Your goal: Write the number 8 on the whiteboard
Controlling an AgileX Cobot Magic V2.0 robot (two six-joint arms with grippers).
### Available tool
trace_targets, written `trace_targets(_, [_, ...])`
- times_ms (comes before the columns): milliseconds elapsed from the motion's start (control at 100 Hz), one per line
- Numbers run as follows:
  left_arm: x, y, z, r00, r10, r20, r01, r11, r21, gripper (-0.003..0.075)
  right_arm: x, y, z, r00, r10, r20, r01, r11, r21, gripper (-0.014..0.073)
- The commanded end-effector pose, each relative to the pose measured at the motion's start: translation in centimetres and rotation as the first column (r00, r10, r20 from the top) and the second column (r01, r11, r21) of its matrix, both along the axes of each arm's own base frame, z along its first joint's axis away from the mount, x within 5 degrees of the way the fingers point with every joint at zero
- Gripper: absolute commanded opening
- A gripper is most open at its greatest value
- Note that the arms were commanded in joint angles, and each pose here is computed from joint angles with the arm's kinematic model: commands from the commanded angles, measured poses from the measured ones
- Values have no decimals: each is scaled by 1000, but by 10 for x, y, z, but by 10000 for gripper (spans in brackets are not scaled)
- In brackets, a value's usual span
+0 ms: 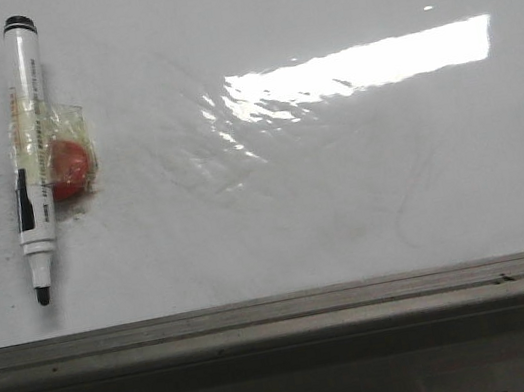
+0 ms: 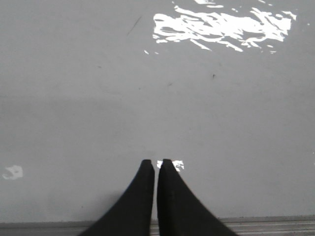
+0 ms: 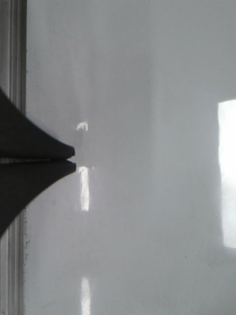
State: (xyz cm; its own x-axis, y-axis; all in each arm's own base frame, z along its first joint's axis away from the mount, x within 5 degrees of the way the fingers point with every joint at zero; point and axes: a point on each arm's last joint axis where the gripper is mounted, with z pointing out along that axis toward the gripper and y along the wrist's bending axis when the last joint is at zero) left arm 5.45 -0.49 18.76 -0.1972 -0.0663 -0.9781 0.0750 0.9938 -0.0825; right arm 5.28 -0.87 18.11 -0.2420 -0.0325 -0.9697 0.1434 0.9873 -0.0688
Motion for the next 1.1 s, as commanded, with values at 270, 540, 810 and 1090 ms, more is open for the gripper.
trace_targets(270, [0, 0, 1, 994, 0, 110, -2, 1000, 17, -20, 1, 0, 5, 994, 0, 105, 2, 1000, -19, -69])
trace_targets(540, [1, 0, 6, 986, -1, 166, 0, 1000, 5, -20, 1, 0, 24, 949, -14, 316, -3, 999, 51, -69])
trace_targets(810, [0, 0, 18, 965, 21, 262, 14, 991, -132, -20, -1, 0, 39, 910, -22, 415, -2, 998, 59, -69])
trace_targets(1090, [-6, -1, 42, 972, 10, 237, 30, 986, -165, -21, 4, 3, 72, 983, 5, 184, -26, 993, 113, -65])
